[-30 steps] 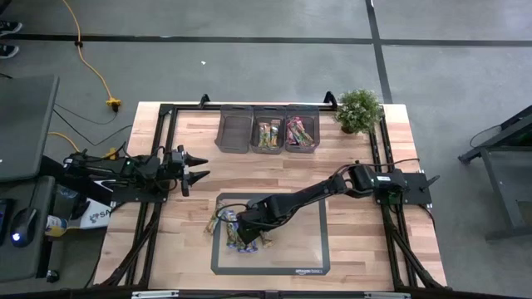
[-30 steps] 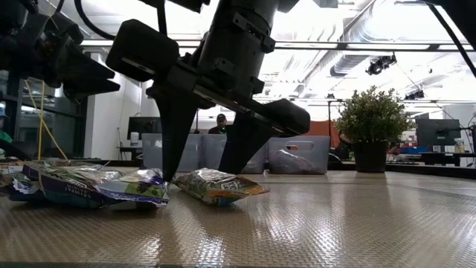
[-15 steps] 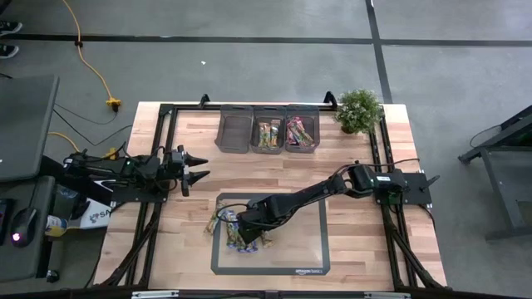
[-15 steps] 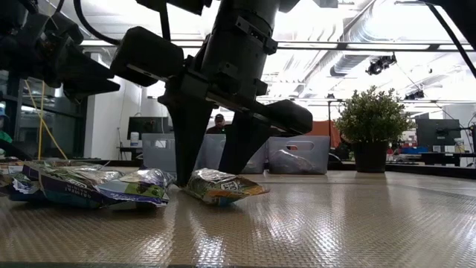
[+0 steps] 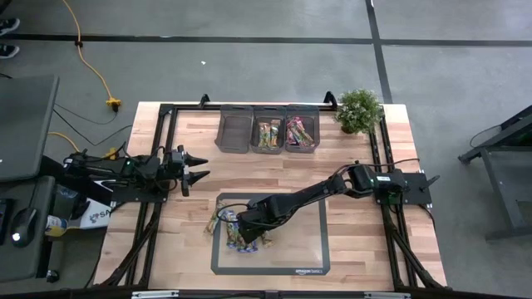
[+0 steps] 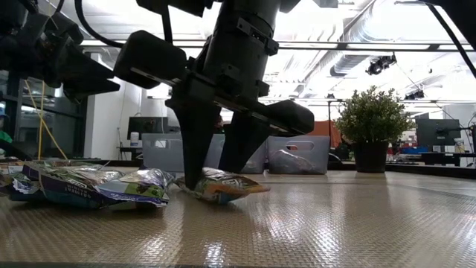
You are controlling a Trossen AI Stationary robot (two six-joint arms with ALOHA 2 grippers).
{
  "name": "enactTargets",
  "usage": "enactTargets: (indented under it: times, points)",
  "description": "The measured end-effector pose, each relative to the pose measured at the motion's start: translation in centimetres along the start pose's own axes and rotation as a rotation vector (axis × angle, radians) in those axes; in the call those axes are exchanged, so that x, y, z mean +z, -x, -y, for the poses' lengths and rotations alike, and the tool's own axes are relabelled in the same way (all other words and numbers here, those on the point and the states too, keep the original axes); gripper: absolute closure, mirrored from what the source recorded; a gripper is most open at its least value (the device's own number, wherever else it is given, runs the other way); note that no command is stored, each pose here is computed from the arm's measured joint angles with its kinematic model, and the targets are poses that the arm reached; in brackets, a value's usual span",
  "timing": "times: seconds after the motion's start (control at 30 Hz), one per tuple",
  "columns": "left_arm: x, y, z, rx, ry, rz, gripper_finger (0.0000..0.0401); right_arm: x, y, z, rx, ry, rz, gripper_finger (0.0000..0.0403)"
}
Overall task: Pick and place Granola Bars by type
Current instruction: Put the orange granola bar into the middle black bin
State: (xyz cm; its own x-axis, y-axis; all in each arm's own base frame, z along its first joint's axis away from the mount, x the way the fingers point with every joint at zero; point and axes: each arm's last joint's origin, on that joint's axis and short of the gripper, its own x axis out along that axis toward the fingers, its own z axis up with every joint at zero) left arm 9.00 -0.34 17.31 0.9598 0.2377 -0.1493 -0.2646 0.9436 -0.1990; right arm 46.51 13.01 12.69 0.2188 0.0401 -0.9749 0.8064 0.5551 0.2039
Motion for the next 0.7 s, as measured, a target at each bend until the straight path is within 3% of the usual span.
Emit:
enactTargets:
  times: [0.33, 0.7]
  points:
    - [0.0, 0.0, 0.0, 0.000, 0.000, 0.000, 0.0190, 0.0, 0.1, -0.3, 0.028, 0.023, -0.017, 0.0325]
    - [0.0, 0.0, 0.0, 0.000, 0.000, 0.000, 0.0190, 0.5, 2.0, -1.2, 0.015, 0.111, 0.003, 0.0329]
